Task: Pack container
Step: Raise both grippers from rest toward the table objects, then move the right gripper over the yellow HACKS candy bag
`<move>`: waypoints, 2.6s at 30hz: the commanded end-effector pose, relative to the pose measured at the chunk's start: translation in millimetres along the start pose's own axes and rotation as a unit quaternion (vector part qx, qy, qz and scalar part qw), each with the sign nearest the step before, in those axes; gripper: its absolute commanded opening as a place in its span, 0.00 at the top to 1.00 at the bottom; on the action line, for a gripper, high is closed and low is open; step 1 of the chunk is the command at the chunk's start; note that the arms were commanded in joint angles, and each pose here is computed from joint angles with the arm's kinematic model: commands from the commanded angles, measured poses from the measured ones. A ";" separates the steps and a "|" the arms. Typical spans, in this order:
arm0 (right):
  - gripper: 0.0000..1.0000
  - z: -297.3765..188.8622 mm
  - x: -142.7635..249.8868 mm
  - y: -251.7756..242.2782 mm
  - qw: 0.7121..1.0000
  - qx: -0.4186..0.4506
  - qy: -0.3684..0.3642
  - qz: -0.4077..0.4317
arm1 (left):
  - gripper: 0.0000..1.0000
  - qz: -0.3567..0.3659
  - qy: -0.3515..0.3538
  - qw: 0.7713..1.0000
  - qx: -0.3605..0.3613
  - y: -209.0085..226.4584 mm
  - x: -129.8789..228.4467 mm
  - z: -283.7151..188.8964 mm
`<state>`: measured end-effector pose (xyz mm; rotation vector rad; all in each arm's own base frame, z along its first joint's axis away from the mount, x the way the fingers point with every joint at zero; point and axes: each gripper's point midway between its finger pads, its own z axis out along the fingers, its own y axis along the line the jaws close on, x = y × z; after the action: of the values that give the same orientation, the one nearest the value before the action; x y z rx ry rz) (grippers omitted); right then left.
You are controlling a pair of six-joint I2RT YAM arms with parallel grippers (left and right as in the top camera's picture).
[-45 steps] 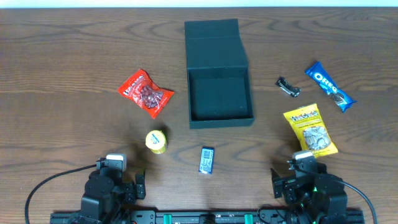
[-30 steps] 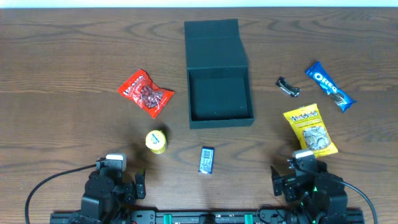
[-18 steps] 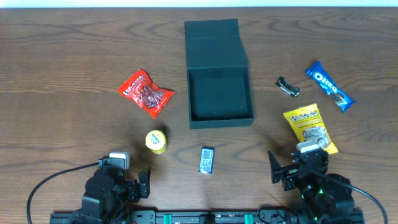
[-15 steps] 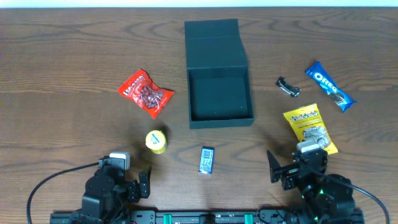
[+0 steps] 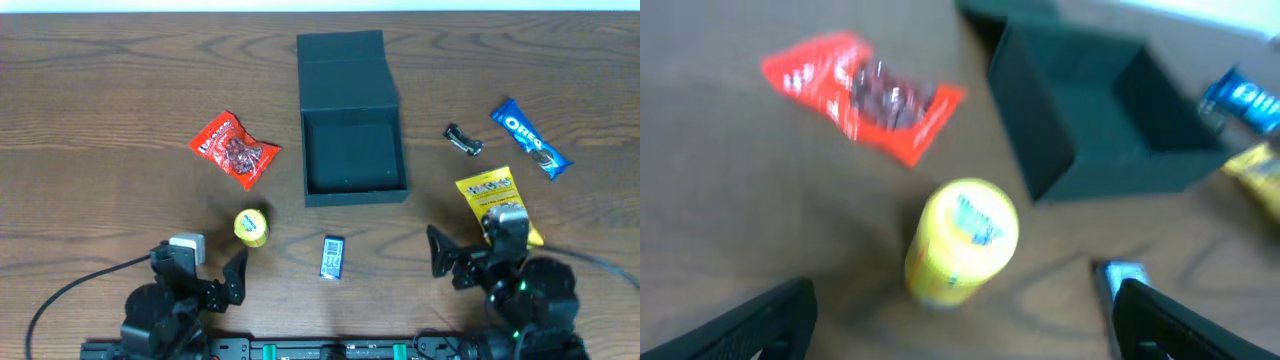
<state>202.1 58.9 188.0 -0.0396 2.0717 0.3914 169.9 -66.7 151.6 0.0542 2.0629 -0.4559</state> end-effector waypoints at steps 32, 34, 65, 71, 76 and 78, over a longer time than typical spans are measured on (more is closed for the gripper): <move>0.01 -76.3 -62.0 7.2 0.961 0.081 0.254 -0.068 | 0.05 0.011 0.122 0.992 0.030 -54.3 -98.0 -32.5; 0.01 -72.1 -58.8 -10.4 0.946 0.130 0.288 -0.070 | 0.05 0.010 0.126 0.992 0.028 -53.2 -96.2 -32.7; 0.01 63.0 -28.3 -140.5 0.861 0.163 0.480 -0.045 | 0.05 -0.015 0.191 0.981 -0.034 -31.1 -67.3 -36.0; 0.01 74.9 -10.0 -158.1 0.840 0.173 0.514 -0.037 | 0.05 -0.013 0.194 0.980 -0.050 -25.3 -65.7 -37.2; 0.01 81.7 15.2 -161.4 0.815 0.158 0.558 -0.020 | 0.05 -0.013 0.211 0.975 -0.065 -19.7 -57.4 -41.2; 0.01 83.2 25.1 -164.1 0.806 0.157 0.571 -0.017 | 0.05 -0.013 0.214 0.974 -0.068 -18.4 -55.6 -41.4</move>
<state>292.2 -65.1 93.1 -0.1271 3.2791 -0.0704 158.9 -66.6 220.2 0.0624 2.5217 -0.3711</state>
